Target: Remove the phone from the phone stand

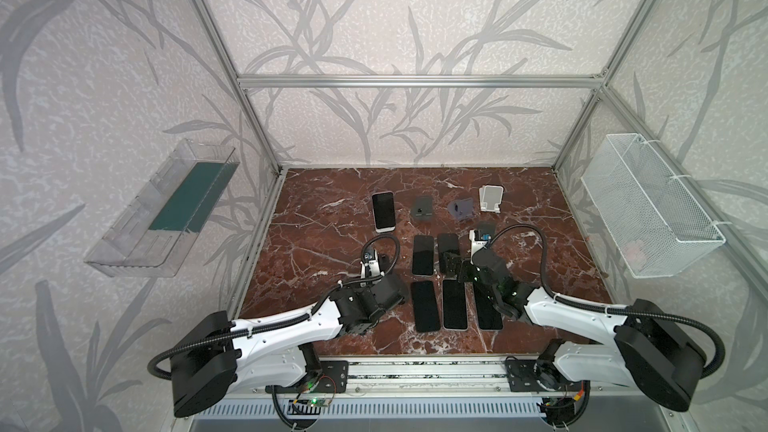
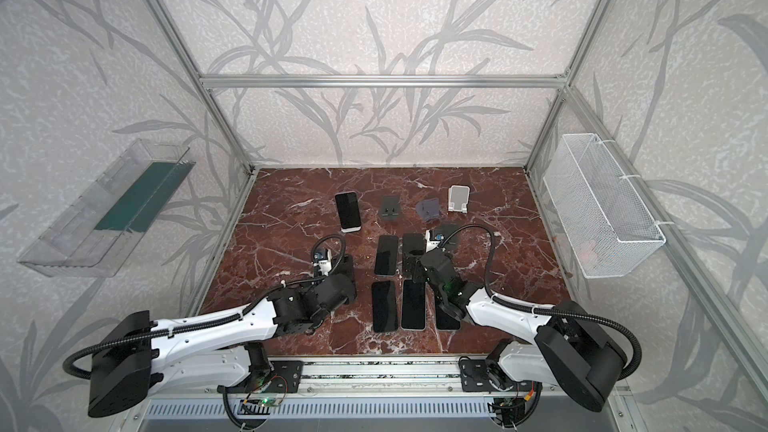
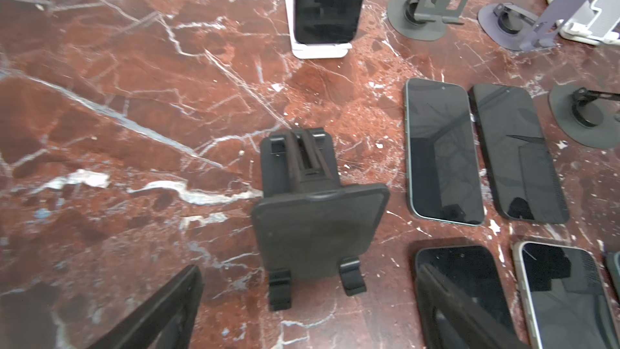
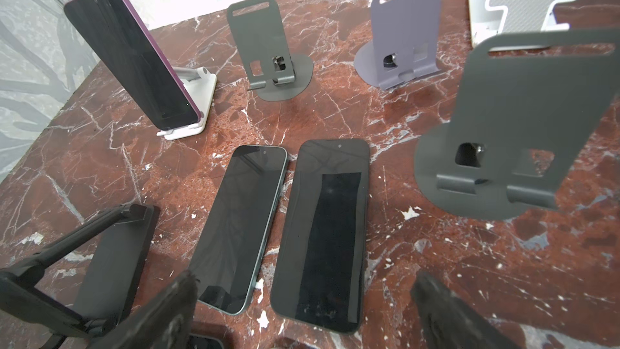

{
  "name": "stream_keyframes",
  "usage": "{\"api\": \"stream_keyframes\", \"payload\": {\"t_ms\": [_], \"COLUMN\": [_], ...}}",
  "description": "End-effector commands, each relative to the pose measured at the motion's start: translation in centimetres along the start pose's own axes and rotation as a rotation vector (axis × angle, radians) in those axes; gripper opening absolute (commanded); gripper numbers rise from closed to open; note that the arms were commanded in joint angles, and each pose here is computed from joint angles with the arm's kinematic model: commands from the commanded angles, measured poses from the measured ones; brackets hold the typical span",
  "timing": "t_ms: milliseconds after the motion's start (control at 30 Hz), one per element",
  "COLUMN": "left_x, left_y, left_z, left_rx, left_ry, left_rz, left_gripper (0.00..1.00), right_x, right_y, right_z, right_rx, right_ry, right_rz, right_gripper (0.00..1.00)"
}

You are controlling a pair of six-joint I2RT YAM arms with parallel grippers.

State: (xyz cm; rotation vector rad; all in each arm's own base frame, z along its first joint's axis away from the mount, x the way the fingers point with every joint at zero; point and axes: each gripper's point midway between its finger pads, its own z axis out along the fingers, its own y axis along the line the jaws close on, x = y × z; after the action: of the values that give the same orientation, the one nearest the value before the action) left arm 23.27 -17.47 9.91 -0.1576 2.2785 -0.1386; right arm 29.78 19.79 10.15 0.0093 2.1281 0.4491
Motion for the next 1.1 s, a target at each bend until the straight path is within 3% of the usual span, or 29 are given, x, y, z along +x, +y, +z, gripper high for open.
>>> {"api": "stream_keyframes", "payload": {"t_ms": [0,167,333,533,700,1067], "left_x": [-0.1,0.4,0.5,0.0,-0.9,-3.1], "left_y": [-1.2,-0.7,0.0,0.0,-0.4,2.5], "left_z": [0.8,2.7,4.2,4.8,4.0,2.9], "left_rx": [0.04,-0.016,-0.062,-0.08,-0.027,-0.079], "left_ry": [0.011,0.07,0.075,0.075,0.036,-0.008], "left_rz": [-0.051,-0.069,-0.047,-0.021,-0.011,-0.012], "left_gripper": [0.99,0.99,0.92,0.8,0.63,0.61], "right_x": [-0.3,-0.1,-0.2,-0.3,-0.4,-0.1], "right_y": [-0.1,0.2,0.1,0.2,0.1,0.1], "right_z": [0.3,0.6,0.6,0.5,0.5,0.8], "right_rx": [0.01,0.004,0.008,0.009,0.009,0.01], "right_ry": [-0.019,-0.006,-0.008,-0.01,-0.016,-0.008], "right_rz": [0.005,0.001,-0.002,-0.005,0.001,0.013], "right_gripper": [1.0,1.0,1.0,1.0,1.0,1.0]}}
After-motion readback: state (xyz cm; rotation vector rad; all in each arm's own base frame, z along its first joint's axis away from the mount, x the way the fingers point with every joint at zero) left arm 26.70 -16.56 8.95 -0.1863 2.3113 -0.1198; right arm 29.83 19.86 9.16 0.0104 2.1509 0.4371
